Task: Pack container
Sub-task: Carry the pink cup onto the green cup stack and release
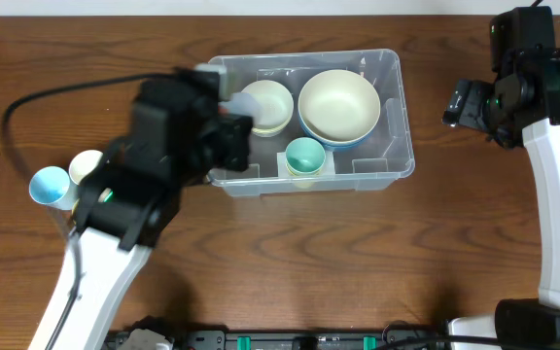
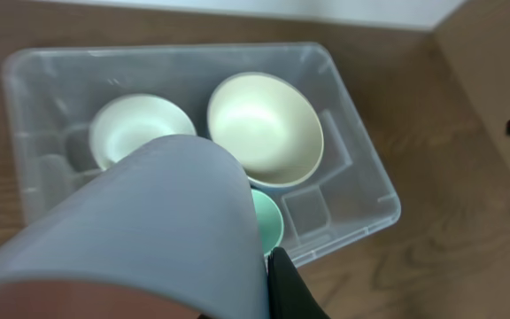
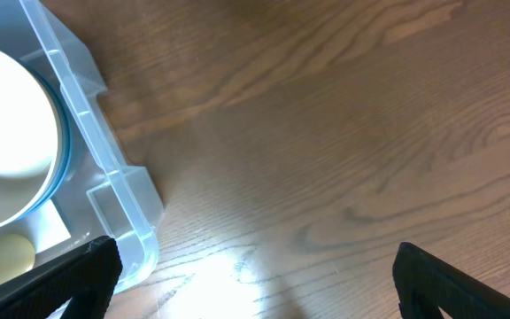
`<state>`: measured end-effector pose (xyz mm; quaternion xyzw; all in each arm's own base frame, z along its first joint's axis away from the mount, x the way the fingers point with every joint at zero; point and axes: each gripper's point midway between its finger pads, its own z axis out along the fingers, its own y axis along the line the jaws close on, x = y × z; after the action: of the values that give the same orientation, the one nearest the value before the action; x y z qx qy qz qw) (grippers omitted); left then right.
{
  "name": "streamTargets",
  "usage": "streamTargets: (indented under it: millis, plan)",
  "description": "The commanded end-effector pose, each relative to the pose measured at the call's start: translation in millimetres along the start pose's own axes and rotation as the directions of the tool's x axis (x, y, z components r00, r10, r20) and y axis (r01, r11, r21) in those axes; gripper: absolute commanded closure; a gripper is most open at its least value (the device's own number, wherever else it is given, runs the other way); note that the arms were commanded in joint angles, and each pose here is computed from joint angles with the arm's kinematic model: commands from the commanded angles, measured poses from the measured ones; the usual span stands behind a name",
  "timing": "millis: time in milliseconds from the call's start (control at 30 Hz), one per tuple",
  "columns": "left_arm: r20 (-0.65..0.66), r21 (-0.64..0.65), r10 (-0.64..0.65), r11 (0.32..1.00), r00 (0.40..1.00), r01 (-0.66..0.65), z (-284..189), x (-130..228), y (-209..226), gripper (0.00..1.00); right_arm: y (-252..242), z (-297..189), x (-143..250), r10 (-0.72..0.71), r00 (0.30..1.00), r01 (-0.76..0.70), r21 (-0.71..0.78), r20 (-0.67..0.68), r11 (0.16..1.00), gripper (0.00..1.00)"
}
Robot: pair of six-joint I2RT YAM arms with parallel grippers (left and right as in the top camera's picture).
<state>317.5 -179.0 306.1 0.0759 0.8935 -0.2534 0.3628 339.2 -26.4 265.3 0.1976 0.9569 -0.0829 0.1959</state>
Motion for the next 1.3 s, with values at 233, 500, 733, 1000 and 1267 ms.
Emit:
streamTargets:
  millis: [233, 500, 733, 1000, 1267]
  plan:
    - [-0.184, -0.041, 0.139, 0.988, 0.973, -0.149, 77.1, 3.8, -27.0, 0.94, -3.7, -1.0, -1.8, 0.003, 1.000, -0.003, 0.012, 0.008, 1.000, 0.01]
    - [-0.358, -0.087, 0.156, 0.976, 0.920, -0.199, 121.4, 51.4, -18.6, 0.94, -3.6, -1.0, -1.9, 0.003, 1.000, -0.003, 0.012, 0.009, 1.000, 0.01]
    - [-0.409, -0.067, 0.181, 0.972, 0.894, -0.227, 127.7, 70.9, -29.2, 0.94, -3.7, -1.0, -1.8, 0.003, 1.000, -0.003, 0.012, 0.008, 1.000, 0.01]
    - [-0.453, -0.046, 0.206, 0.966, 0.867, -0.254, 123.6, 87.7, -40.0, 0.94, -3.6, -1.0, -1.9, 0.003, 1.000, -0.003, 0.012, 0.009, 1.000, 0.01]
    - [-0.454, -0.071, 0.204, 0.962, 0.867, -0.264, 122.9, 87.1, -34.9, 0.90, -3.6, -1.0, -1.9, 0.003, 1.000, -0.003, 0.012, 0.009, 1.000, 0.01]
